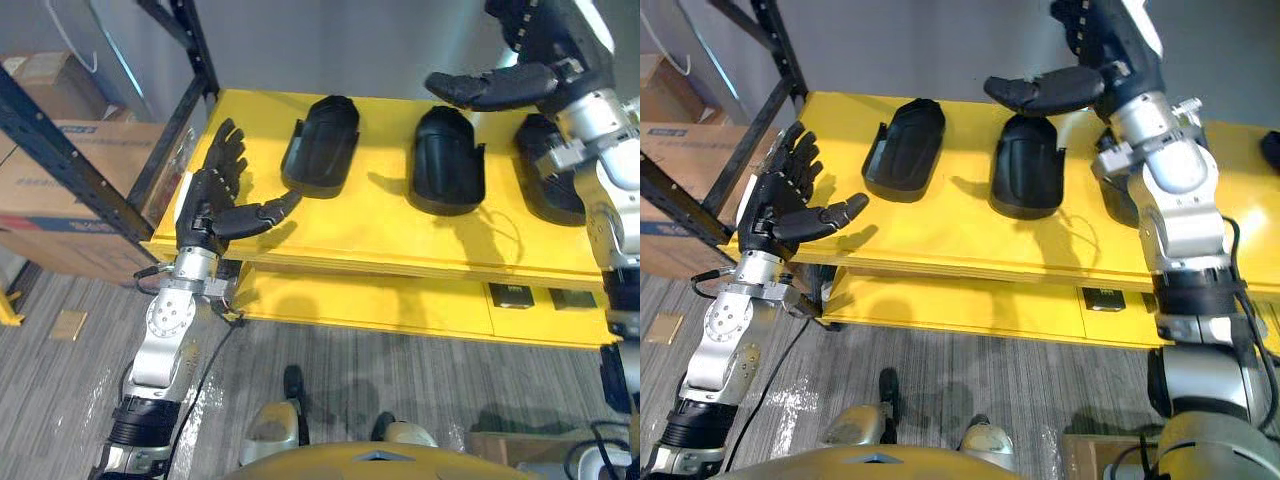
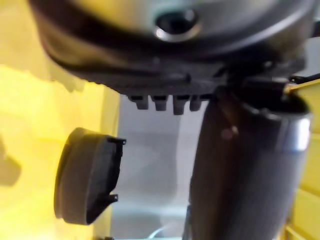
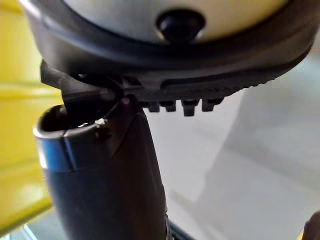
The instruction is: Walk over and take three plastic housings, then place them on the shelf
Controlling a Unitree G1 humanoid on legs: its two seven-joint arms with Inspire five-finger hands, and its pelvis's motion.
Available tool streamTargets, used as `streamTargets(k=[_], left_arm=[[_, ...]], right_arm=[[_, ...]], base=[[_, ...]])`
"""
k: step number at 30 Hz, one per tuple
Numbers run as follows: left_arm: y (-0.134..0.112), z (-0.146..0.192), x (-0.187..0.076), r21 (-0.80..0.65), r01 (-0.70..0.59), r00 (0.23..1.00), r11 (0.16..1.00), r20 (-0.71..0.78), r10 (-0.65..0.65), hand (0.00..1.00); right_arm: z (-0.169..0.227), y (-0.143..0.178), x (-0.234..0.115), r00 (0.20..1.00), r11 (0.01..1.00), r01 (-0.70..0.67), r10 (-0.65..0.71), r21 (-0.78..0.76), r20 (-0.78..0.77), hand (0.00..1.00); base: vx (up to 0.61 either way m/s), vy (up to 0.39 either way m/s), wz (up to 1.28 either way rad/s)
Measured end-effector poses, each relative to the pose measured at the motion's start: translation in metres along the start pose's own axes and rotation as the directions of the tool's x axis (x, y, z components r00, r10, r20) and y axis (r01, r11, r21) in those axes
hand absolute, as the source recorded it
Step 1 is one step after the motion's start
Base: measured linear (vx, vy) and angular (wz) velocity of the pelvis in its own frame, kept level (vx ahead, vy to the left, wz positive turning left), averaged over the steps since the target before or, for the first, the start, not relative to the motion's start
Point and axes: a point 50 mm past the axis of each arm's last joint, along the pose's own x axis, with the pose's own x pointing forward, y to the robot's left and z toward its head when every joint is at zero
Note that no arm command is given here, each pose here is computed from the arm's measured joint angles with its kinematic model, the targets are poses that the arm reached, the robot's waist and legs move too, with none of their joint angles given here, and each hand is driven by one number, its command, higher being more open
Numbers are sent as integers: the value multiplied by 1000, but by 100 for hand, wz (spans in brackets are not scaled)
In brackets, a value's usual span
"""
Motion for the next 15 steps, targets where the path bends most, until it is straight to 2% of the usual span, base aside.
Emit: streamTargets(k=[4,7,11,15], left_arm=[[15,-10,-3,44,-96,993,994,-60,98,100],[15,-11,-3,43,-116,991,992,-67,119,100],[13,-13,-4,27,-134,988,991,-71,135,100],[9,-16,-5,-3,-159,984,987,-81,158,100]], right_arm=[[15,-1,-41,975,986,148,-158,70,157,100],[21,8,-67,953,977,183,-202,106,227,100],[11,22,-93,949,959,204,-243,196,202,100],[-10,35,-121,950,922,274,-304,273,75,100]], base=[[28,8,-19],[35,-9,-15],[31,-4,-5],[11,16,-14]])
